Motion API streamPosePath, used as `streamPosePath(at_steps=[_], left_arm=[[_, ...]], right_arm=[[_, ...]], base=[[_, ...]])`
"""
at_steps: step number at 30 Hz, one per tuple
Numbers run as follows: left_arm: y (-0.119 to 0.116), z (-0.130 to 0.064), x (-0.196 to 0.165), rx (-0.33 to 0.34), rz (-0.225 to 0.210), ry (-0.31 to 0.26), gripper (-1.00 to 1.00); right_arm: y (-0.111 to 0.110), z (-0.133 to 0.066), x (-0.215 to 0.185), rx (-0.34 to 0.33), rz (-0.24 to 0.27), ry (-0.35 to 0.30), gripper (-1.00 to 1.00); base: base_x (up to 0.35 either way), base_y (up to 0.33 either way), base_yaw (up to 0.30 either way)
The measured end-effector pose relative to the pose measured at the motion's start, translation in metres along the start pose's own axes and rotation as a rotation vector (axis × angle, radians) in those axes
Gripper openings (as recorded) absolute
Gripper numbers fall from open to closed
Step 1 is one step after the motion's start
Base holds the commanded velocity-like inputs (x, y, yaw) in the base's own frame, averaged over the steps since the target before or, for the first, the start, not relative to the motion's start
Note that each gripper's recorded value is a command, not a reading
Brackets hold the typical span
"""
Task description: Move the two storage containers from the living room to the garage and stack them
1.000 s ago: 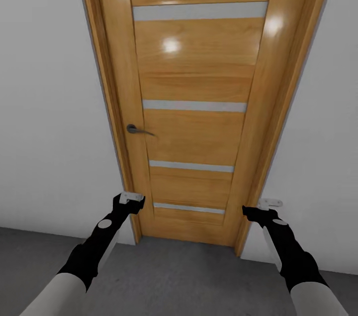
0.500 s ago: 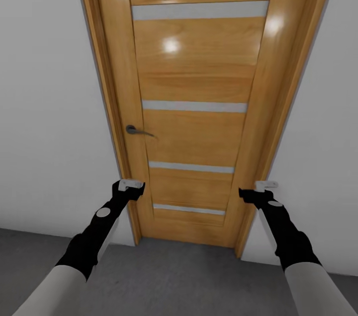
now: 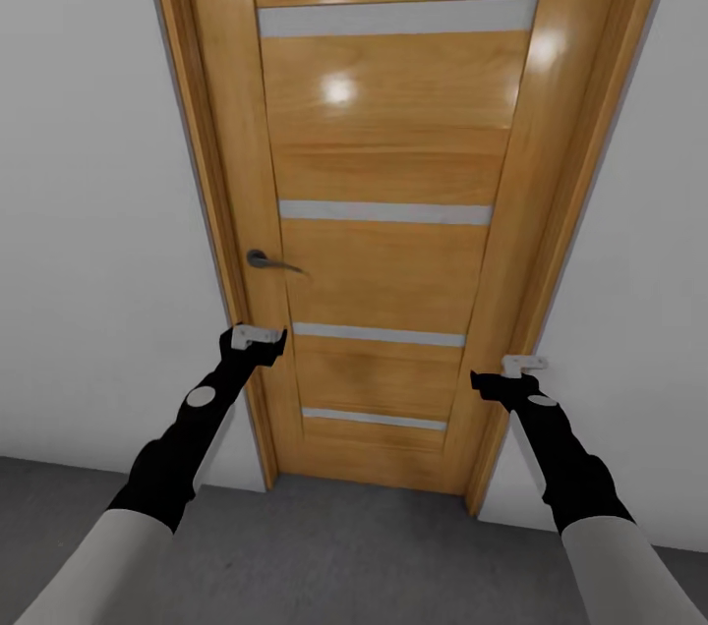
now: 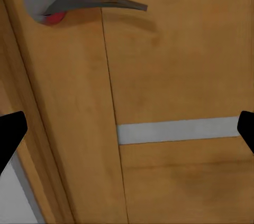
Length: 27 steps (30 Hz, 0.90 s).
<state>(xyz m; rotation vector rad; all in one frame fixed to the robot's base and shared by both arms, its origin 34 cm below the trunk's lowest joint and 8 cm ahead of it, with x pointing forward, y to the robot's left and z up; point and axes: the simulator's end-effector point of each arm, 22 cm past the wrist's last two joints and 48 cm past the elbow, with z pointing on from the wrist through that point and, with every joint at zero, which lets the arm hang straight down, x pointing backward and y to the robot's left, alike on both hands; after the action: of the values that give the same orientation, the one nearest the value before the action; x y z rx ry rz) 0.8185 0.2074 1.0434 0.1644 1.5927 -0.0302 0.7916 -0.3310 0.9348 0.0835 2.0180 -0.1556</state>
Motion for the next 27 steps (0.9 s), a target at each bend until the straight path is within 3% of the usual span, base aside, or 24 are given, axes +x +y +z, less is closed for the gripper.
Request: streamPosePath(at_steps=[15,20,27], left_arm=[[-0.006,-0.005,-0.044,0.003,-0.017,-0.095,1.00],[-0.016,-0.005,-0.047,-0.003,-0.037,-0.100,1.00],[-0.011,-0.006,-0.048,-0.044,-0.063,-0.105,1.00]], right_arm=[[0.001,0.000,0.001,-0.002,0.001,0.001,1.00],[0.001,0.000,0.001,-0.002,0.001,0.001,1.00],[0.001,0.000,0.001,-0.002,0.001,0.001,1.00]], base=[[0.001,0.000,0.000],[0.000,0.000,0.000],[0.000,0.000,0.000]])
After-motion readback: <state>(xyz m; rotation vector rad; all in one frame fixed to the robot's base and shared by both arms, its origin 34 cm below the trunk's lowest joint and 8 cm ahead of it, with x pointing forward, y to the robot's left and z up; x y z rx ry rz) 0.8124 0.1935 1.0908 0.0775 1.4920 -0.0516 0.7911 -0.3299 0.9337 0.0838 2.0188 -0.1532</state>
